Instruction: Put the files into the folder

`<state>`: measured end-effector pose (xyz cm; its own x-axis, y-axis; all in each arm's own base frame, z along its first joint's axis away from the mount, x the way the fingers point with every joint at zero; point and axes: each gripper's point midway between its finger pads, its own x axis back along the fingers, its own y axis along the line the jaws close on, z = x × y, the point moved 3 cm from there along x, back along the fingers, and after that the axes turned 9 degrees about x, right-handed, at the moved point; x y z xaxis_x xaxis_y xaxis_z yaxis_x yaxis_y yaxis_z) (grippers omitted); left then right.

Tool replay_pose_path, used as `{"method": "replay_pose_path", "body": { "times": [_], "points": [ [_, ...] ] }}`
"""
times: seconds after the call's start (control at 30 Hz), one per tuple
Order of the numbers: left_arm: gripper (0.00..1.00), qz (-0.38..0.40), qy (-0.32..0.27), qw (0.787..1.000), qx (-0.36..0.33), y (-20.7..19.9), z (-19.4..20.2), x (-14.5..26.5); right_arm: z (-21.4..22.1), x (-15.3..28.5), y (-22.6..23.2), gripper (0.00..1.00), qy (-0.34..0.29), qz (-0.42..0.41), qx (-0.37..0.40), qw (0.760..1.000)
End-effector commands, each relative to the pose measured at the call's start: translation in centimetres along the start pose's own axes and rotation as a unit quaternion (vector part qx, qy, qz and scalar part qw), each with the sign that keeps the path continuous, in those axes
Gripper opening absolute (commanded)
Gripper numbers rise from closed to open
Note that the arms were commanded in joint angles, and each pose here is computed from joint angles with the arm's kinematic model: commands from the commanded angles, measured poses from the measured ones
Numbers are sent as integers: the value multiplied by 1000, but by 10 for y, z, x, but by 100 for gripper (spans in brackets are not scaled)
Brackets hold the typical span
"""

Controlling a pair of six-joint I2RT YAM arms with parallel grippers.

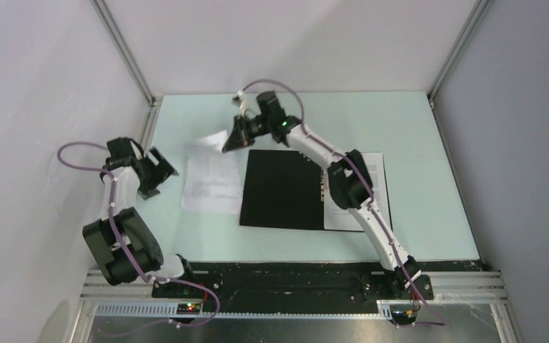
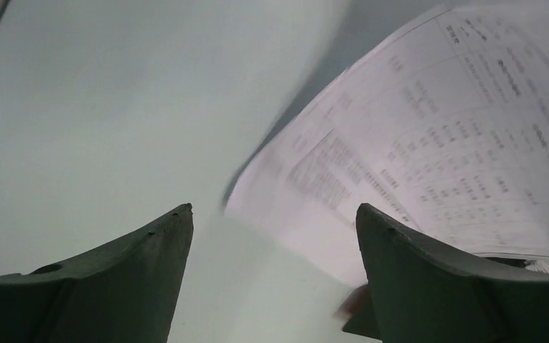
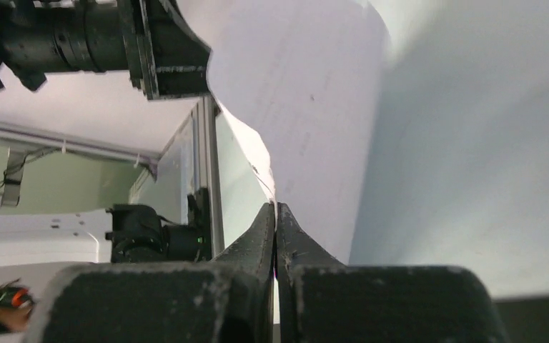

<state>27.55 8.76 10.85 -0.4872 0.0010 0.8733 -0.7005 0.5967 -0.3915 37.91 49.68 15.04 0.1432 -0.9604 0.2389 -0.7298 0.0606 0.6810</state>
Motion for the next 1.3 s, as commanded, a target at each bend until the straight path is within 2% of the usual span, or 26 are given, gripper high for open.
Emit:
{"method": "replay_pose_path", "body": {
  "times": [0.0, 0.1, 0.3, 0.4, 0.47, 0.5, 0.6, 0.73, 0.77, 0.83, 0.97, 1.1, 1.27],
  "points": [
    [89, 97, -82, 987, -97, -73, -24, 52, -86, 83, 43, 0, -80, 40, 85, 992],
    [89, 123, -97, 980, -123, -100, -25, 65, -111, 121, 52, 0, -111, 68, 102, 986],
    [89, 146, -98, 975, -137, -137, -30, 65, -145, 190, 72, 0, -151, 121, 146, 970],
    [89, 156, -97, 970, -159, -155, -31, 63, -144, 233, 74, 0, -154, 158, 142, 965],
    [89, 157, -86, 969, -171, -168, -30, 52, -137, 258, 82, 0, -143, 190, 160, 958],
    [89, 161, -88, 967, -175, -174, -32, 51, -137, 273, 93, 0, -140, 215, 195, 947],
    [89, 160, -60, 966, -195, -193, -17, 27, -115, 303, 108, 0, -111, 257, 190, 941],
    [89, 174, -34, 957, -228, -225, 1, 9, -79, 334, 152, 0, -75, 277, 189, 939],
    [89, 179, -25, 954, -238, -233, 11, 6, -64, 337, 151, 0, -59, 278, 174, 943],
    [89, 178, -14, 953, -246, -240, 18, -4, -46, 348, 180, 0, -62, 279, 177, 942],
    [89, 176, -5, 951, -254, -246, 25, -13, -7, 354, 204, 0, -54, 255, 130, 957],
    [89, 168, -1, 951, -260, -243, 28, -19, 32, 368, 203, 0, -53, 258, 67, 962],
    [89, 160, -4, 949, -273, -240, 27, -23, 59, 399, 181, 0, -64, 289, -2, 955]
  ]
}}
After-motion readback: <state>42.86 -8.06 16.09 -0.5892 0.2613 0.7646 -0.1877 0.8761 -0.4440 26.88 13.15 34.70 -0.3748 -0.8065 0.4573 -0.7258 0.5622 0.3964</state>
